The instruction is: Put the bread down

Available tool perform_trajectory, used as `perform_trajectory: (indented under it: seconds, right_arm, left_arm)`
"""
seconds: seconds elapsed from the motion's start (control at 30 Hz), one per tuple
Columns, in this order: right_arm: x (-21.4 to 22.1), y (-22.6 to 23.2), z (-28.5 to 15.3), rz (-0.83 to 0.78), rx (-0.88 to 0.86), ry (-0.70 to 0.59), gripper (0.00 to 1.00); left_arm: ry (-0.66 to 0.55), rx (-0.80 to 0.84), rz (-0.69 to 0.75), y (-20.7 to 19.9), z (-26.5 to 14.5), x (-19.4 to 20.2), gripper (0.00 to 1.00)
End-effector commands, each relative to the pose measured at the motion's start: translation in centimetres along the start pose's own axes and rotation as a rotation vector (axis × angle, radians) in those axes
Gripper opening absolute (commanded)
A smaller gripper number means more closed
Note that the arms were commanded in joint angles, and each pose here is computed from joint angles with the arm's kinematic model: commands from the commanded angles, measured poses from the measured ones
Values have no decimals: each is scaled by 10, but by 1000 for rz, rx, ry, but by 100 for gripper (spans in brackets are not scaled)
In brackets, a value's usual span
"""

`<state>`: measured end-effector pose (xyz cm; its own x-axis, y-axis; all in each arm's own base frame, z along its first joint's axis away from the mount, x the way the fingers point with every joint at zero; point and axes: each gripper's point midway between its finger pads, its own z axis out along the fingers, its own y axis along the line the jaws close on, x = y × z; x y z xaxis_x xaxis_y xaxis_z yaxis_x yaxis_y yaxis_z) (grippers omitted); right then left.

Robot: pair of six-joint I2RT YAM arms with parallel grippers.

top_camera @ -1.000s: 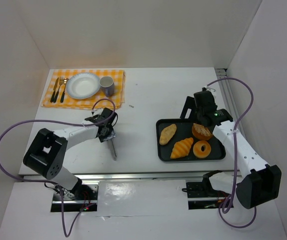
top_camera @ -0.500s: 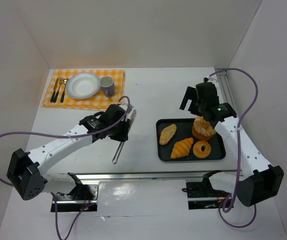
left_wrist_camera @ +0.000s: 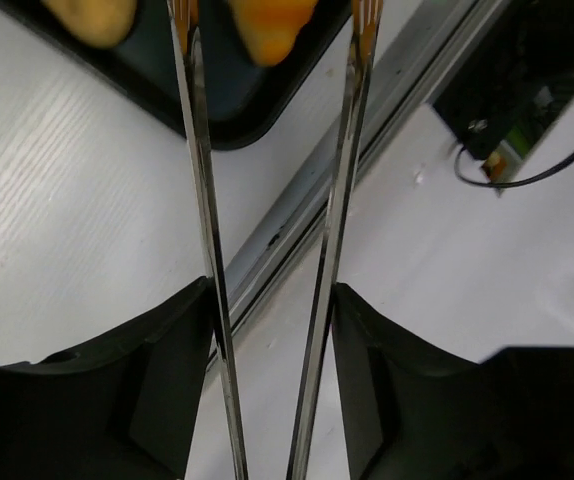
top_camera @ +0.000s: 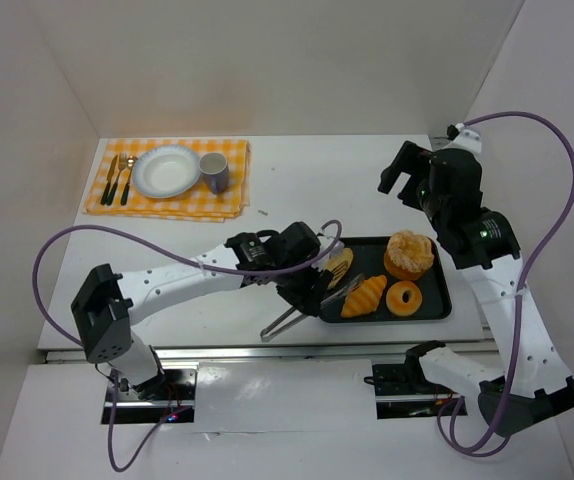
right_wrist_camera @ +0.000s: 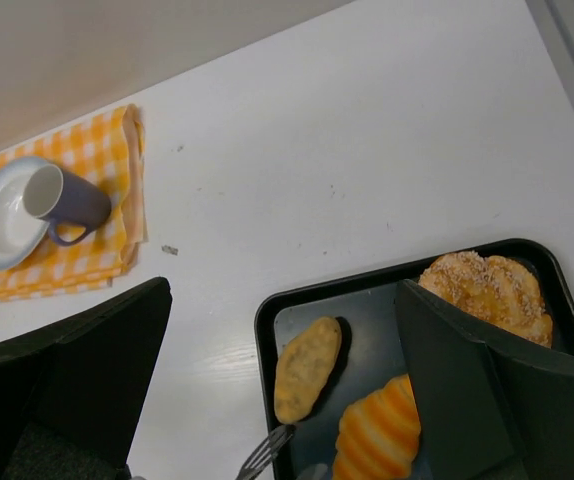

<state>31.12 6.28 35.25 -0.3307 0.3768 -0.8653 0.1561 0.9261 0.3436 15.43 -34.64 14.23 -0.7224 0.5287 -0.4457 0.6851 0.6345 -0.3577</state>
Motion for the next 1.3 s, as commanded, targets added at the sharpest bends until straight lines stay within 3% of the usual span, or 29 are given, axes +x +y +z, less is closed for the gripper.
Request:
perform_trajectory:
  seconds: [0.0,0.07,0.63,0.93,1.27]
  right_arm:
    - [-13,-3,-11,-21,13,-22,100]
    - [-15,-1,-14,-29,4,-20,100]
    - [-19,-2,-19,-35,0,-30,100]
    - [-18,0,-19,-35,-8,-26,100]
    - [-17,1,-19,-44,-16,-21,100]
  left_arm:
    - [-110,115,44,-36,-8,-40,62]
    - [-109,151,50,-44,-5,-47,66]
    - [-96,237,-47,-85,45,-81,66]
    - [-86,124,-115,-66,76,-88,66]
    - [-52,133,-94,-75,97,-90,66]
